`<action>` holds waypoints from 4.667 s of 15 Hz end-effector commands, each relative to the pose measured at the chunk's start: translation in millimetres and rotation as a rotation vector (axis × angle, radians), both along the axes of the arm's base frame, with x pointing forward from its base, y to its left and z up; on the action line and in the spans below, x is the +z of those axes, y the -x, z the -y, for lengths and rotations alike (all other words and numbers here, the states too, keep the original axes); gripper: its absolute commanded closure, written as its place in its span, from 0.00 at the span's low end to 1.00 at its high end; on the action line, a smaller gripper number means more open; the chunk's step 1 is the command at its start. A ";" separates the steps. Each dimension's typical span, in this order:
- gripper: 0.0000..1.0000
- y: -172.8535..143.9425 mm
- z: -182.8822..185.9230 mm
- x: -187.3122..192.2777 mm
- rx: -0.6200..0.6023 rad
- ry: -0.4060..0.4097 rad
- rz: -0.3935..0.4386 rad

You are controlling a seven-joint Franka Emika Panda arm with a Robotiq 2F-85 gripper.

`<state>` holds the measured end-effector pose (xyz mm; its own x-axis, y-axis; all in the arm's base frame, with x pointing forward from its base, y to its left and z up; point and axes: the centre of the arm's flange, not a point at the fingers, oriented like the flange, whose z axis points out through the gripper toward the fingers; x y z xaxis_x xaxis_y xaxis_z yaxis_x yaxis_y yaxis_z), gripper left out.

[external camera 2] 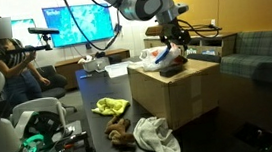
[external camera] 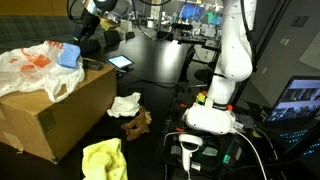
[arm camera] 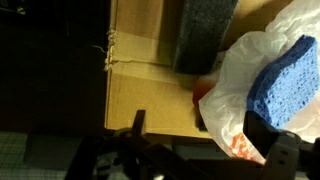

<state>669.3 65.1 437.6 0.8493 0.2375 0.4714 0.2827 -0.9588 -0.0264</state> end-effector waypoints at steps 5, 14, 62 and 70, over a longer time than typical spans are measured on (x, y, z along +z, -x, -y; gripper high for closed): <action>0.00 -30.8 -4.6 -7.7 0.142 -0.069 -0.096; 0.00 -28.5 19.3 -1.9 0.185 -0.090 -0.128; 0.96 60.0 140.5 10.7 -0.133 -0.257 0.103; 0.96 127.6 209.4 -47.8 -0.562 -0.451 0.061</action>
